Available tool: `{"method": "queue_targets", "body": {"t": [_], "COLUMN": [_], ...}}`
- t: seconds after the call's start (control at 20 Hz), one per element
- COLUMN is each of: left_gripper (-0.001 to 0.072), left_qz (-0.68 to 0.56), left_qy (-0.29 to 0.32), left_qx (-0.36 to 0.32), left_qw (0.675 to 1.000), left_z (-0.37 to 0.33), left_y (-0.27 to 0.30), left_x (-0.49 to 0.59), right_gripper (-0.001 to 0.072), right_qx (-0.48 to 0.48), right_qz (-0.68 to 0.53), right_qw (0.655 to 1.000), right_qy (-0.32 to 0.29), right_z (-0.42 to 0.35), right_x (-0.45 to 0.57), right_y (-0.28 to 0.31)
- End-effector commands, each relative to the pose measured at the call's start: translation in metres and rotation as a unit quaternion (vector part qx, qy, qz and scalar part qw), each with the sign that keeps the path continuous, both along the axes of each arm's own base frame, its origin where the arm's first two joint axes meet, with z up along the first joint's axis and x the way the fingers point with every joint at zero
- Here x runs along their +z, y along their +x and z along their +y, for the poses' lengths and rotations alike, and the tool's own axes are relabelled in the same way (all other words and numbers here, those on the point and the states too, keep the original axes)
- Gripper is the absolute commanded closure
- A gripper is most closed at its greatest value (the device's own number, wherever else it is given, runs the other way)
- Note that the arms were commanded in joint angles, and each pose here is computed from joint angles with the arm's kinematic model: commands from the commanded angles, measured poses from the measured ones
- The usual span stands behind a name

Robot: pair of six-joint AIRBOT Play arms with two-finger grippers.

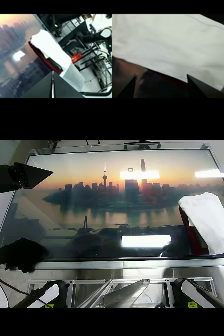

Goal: Fold the shirts.

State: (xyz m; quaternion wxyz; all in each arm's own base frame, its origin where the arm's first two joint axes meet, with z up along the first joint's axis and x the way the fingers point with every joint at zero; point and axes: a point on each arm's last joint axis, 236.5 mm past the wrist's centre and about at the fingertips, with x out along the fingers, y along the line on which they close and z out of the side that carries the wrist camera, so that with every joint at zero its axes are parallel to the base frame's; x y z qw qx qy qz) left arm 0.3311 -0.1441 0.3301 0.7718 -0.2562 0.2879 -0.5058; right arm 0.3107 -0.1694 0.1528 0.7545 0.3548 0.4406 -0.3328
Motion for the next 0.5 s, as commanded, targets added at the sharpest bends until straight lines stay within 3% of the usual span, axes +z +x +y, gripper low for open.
{"method": "queue_targets", "body": {"t": [0.0,0.05,0.1,0.15,0.2,0.4,0.45], "left_gripper": [0.0695,0.0695,0.0695,0.0696,0.0696,0.0695,0.0696], "left_qz": [-0.002,-0.001,0.000,0.003,0.006,0.049,0.071], "left_qy": [-0.001,0.001,0.007,0.012,0.016,0.042,0.061], "left_qx": [0.005,0.006,0.008,0.007,0.003,0.016,0.022], "left_qw": [1.000,1.000,1.000,1.000,1.000,0.998,0.995], "left_z": [-0.001,0.000,0.000,0.001,0.001,0.002,0.004], "left_y": [0.003,0.003,0.004,0.003,0.001,-0.012,-0.019], "left_x": [0.001,0.000,-0.003,-0.006,-0.009,-0.048,-0.071], "right_gripper": [0.0020,0.0021,0.0112,0.0400,0.0598,0.0629,0.0704], "right_qx": [0.076,0.109,0.133,0.158,0.191,0.361,0.397], "right_qz": [-0.116,-0.111,-0.098,-0.086,-0.074,-0.017,-0.010], "right_qw": [0.988,0.986,0.984,0.981,0.975,0.929,0.914], "right_qy": [0.062,0.067,0.072,0.078,0.081,0.079,0.076], "right_z": [0.052,0.069,0.086,0.104,0.125,0.217,0.239], "right_x": [0.043,0.038,0.031,0.023,0.015,-0.028,-0.039], "right_y": [0.048,0.052,0.053,0.054,0.056,0.043,0.035]}}
